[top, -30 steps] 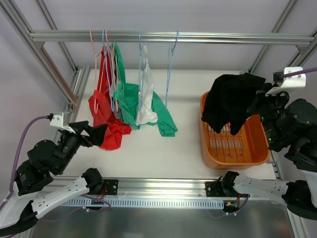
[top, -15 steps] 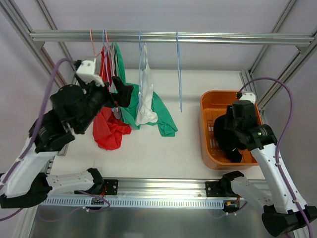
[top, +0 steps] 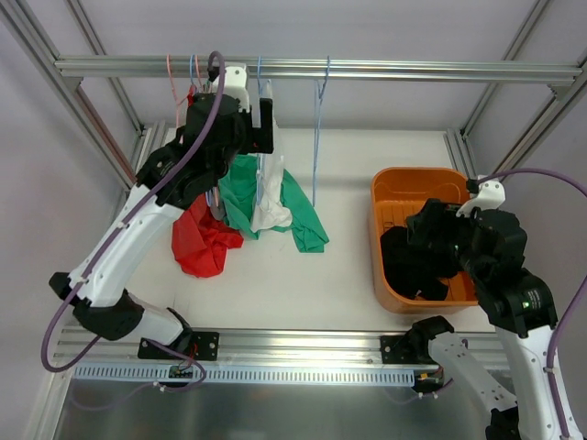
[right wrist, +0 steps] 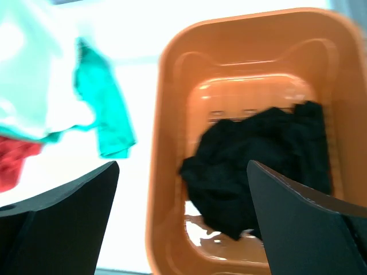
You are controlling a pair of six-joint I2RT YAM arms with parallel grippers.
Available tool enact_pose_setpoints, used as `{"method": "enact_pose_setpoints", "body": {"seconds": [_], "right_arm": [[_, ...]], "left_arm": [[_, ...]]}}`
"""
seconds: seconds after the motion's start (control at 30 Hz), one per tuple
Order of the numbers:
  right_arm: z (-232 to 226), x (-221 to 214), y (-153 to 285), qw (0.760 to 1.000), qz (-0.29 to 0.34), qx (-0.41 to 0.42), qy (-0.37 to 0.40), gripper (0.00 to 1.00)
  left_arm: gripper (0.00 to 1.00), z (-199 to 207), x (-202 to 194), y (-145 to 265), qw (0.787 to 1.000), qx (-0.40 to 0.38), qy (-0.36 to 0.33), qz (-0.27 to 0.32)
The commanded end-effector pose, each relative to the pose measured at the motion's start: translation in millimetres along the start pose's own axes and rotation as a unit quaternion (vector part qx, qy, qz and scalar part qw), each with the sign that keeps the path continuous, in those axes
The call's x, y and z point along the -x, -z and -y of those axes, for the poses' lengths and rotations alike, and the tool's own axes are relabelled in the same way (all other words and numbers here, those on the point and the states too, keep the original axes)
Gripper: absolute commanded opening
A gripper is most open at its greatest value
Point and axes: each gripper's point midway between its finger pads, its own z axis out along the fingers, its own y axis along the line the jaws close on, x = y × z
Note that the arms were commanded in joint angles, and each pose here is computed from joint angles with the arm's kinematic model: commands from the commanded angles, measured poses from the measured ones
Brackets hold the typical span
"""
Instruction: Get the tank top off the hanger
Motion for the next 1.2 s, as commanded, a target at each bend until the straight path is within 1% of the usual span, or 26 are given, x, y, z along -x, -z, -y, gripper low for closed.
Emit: {"method": "enact_pose_setpoints", "body": {"seconds": [0.0,0.1,0.13,0.2,0.23,0.27,0.33,0.37,0.43,0.47,0.5,0.57,0.7,0.87,0.97,1.17], "right_arm": [[-37,-2,7,0.994,-0.002,0.105,-0.026,0.99],[-48,-10,10,0.989,-0.005,0.142,-0.033,1.0],[-49,-11,10,0.989,-0.005,0.145,-0.034,1.0],[-48,-16,10,0.989,-0.007,0.143,-0.033,0.99],[-47,-17,9,0.989,-0.008,0.142,-0.033,1.0],[-47,-18,9,0.989,-0.008,0.143,-0.032,0.99],[-48,-17,10,0.989,-0.007,0.146,-0.031,1.0],[-48,-17,10,0.989,-0.007,0.146,-0.03,1.0],[-48,-18,9,0.989,-0.009,0.146,-0.029,1.0],[-48,-18,9,0.989,-0.009,0.145,-0.03,1.0],[-49,-19,9,0.989,-0.011,0.148,-0.03,1.0],[-50,-19,8,0.988,-0.013,0.15,-0.031,0.99],[-53,-19,7,0.987,-0.01,0.158,-0.033,1.0],[-58,-18,8,0.984,-0.009,0.172,-0.034,0.99],[-61,-17,9,0.983,-0.008,0.18,-0.035,0.99],[-78,-9,17,0.972,0.006,0.232,-0.033,0.99]], "left_arm": [[0.85,1,12,-15,1.0,-0.008,-0.007,0.004],[0.78,6,9,-27,1.0,-0.023,-0.002,-0.005],[0.71,9,6,-33,1.0,-0.026,-0.004,-0.011],[0.65,11,4,-38,0.999,-0.027,-0.006,-0.015],[0.52,12,0,-44,0.999,-0.024,-0.007,-0.021],[0.45,11,-2,-46,0.999,-0.02,-0.008,-0.024],[0.34,10,-4,-48,1.0,-0.014,-0.006,-0.026],[0.23,10,-5,-49,1.0,-0.013,-0.002,-0.026],[0.19,10,-4,-49,1.0,-0.012,0.0,-0.026],[0.11,10,0,-49,1.0,-0.012,0.001,-0.021],[0.06,9,1,-49,1.0,-0.009,0.001,-0.02],[0.0,10,6,-50,1.0,-0.007,0.001,-0.014],[0.0,7,18,-42,1.0,-0.005,0.016,0.001],[0.0,4,44,-24,0.999,-0.016,0.036,0.033],[0.0,7,49,-13,0.998,-0.035,0.046,0.039],[0.0,11,50,5,0.995,-0.069,0.059,0.044]]}}
